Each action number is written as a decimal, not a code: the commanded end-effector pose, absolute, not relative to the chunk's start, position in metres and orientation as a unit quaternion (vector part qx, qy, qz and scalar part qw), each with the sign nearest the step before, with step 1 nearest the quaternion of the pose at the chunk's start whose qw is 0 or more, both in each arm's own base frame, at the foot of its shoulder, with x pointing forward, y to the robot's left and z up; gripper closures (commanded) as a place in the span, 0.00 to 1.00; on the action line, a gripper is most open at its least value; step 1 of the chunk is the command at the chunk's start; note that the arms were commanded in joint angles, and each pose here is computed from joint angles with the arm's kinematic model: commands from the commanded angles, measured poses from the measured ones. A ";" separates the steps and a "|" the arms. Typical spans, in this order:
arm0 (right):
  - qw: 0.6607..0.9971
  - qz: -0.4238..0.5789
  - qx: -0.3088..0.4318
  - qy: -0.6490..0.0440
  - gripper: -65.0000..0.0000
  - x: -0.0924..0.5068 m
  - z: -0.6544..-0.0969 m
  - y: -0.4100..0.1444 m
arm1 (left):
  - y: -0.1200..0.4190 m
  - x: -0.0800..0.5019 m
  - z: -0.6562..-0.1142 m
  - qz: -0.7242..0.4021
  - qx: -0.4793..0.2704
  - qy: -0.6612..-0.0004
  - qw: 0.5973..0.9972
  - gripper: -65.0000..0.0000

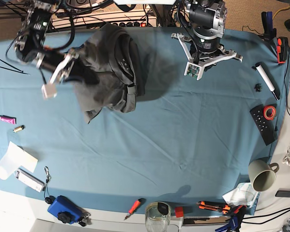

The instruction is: Fold the T-shirt properly

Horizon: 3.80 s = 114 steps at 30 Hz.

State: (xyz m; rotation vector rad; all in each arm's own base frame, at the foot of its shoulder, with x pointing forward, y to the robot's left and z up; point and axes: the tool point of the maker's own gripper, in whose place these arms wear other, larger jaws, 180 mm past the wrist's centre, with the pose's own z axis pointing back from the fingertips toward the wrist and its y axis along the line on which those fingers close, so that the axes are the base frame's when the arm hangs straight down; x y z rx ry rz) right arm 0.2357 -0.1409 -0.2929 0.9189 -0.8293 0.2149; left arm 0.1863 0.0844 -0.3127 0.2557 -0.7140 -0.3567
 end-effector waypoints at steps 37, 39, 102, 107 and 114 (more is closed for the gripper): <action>0.844 0.255 0.401 -0.247 0.98 0.287 -0.357 -0.048 | 0.081 0.189 -0.306 -0.172 0.117 -0.363 0.908 1.00; 0.859 0.255 0.374 -0.238 0.98 0.288 -0.369 -0.046 | 0.081 0.189 -0.306 -0.172 0.117 -0.364 0.908 1.00; 0.810 0.129 0.312 -0.480 0.98 0.258 -0.228 -0.224 | 0.114 0.191 -0.309 -0.134 0.140 -0.359 0.913 1.00; 0.829 0.133 0.262 -0.476 0.98 0.226 -0.223 -0.236 | 0.149 0.190 -0.316 -0.085 0.121 -0.342 0.928 1.00; 0.858 0.101 0.222 -0.452 0.98 0.188 -0.232 -0.258 | 0.188 0.165 -0.329 -0.040 0.101 -0.298 0.948 1.00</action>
